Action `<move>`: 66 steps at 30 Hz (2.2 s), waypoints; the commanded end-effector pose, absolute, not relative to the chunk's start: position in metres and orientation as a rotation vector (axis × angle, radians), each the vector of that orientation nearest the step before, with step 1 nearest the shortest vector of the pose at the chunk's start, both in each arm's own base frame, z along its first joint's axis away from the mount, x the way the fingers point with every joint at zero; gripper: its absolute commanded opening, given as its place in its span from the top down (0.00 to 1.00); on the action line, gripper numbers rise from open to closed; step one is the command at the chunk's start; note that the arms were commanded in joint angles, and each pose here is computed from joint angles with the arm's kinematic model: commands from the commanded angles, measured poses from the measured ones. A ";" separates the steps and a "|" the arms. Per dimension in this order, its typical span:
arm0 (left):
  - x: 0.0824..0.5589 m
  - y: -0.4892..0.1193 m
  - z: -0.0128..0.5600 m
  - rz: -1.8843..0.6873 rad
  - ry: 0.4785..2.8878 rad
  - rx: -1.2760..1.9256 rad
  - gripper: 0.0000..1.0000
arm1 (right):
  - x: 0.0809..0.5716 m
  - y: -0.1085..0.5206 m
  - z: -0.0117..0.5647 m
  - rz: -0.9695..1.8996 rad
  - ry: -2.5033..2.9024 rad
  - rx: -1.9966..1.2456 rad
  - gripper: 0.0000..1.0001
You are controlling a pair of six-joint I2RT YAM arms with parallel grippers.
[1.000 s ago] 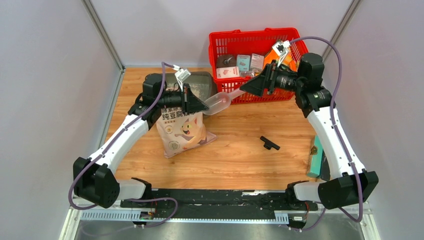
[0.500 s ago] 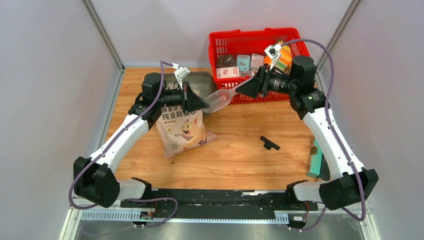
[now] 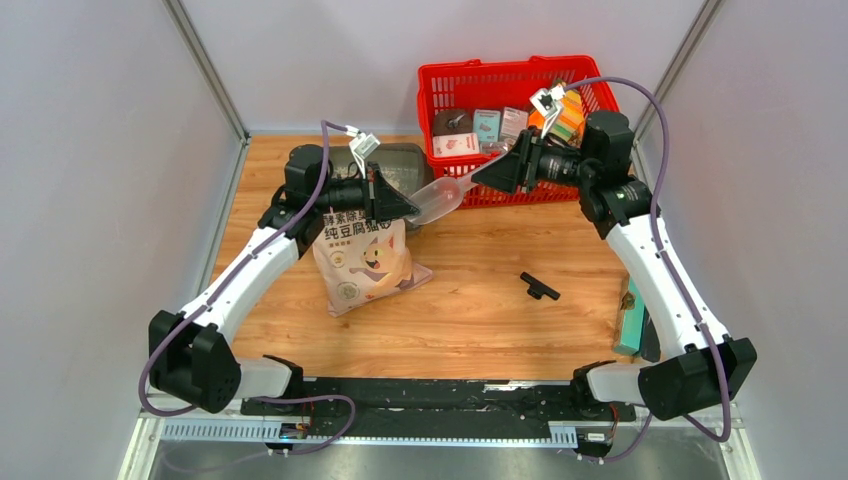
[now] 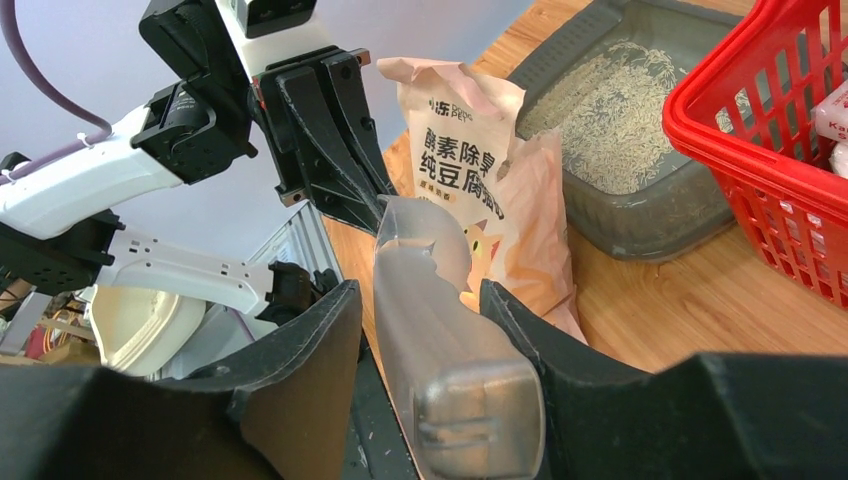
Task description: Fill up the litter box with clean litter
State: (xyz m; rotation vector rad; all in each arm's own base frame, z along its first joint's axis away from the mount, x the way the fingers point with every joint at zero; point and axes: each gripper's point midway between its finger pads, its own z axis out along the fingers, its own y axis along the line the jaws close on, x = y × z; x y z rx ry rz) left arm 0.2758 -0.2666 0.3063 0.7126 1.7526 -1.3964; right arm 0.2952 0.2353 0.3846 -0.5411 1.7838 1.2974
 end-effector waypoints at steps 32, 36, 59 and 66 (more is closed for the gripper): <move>0.333 -0.119 0.319 -0.092 1.774 1.189 0.31 | 0.324 0.183 0.383 0.852 1.797 -0.683 1.00; 0.320 -0.113 0.304 -0.136 1.834 1.356 0.30 | 0.309 0.183 0.379 0.885 1.836 -0.707 1.00; 0.310 -0.113 0.275 -0.274 1.958 1.518 1.00 | 0.329 0.223 0.409 0.923 1.809 -0.664 1.00; 0.272 -0.118 0.306 -0.304 1.870 1.394 1.00 | 0.337 0.257 0.424 0.899 1.780 -0.662 1.00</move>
